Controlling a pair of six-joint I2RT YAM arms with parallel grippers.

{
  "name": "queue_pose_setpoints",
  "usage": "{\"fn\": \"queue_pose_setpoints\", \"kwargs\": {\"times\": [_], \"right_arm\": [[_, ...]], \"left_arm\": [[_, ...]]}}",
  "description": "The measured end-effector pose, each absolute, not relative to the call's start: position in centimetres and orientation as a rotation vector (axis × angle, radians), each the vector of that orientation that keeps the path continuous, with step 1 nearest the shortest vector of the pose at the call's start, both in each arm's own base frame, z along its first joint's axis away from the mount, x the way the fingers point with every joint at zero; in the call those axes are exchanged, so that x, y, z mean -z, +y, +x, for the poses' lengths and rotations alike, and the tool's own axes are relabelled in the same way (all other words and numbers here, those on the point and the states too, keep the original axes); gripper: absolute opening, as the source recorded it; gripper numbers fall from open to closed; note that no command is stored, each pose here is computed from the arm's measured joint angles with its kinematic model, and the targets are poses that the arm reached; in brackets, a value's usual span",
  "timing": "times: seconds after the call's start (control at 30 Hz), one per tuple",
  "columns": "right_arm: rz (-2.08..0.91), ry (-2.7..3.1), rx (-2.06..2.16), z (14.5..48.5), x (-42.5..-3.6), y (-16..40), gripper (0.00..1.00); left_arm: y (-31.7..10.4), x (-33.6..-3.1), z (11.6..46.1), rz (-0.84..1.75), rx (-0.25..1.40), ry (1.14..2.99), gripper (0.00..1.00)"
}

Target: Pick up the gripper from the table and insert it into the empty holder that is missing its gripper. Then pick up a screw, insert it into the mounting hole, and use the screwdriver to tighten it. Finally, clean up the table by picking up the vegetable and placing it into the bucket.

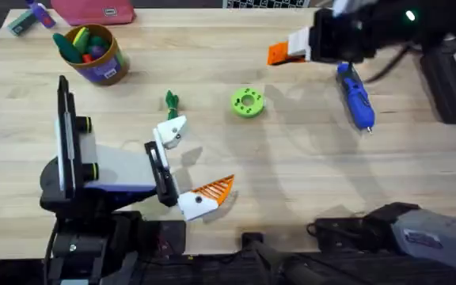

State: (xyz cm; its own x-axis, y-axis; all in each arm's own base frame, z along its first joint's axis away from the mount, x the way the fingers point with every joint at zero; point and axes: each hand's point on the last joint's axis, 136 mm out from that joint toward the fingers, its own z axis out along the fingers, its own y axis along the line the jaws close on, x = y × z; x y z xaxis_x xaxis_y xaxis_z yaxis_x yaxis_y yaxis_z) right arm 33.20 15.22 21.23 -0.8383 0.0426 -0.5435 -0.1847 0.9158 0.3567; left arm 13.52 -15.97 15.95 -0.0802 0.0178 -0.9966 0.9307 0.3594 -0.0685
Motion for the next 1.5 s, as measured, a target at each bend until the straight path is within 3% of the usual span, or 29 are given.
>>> {"fn": "queue_pose_setpoints", "kwargs": {"times": [0.33, 0.37, 0.87, 1.3, 1.5], "right_arm": [[-0.158, 2.055, -1.052, 29.8, -25.1, 19.1, 0.009], [-0.168, 1.912, -1.293, 28.4, -25.7, 20.5, 0.009], [-0.391, 1.970, -1.822, 22.8, -22.9, 23.0, 0.009], [-0.517, 2.142, -2.134, 20.8, -17.1, 23.8, 0.009], [-0.543, 2.194, -2.230, 20.8, -16.4, 24.5, 0.009]], "left_arm": [[-16.0, -16.0, 13.5, 0.919, 0.971, 1.439, 0.986], [-16.0, -16.0, 13.5, 0.919, 0.971, 1.439, 0.985], [-16.0, -16.0, 13.5, 0.919, 0.971, 1.439, 0.986], [-16.0, -16.0, 13.5, 0.919, 0.971, 1.439, 0.985], [-16.0, -16.0, 13.5, 0.919, 0.971, 1.439, 0.985]]}}
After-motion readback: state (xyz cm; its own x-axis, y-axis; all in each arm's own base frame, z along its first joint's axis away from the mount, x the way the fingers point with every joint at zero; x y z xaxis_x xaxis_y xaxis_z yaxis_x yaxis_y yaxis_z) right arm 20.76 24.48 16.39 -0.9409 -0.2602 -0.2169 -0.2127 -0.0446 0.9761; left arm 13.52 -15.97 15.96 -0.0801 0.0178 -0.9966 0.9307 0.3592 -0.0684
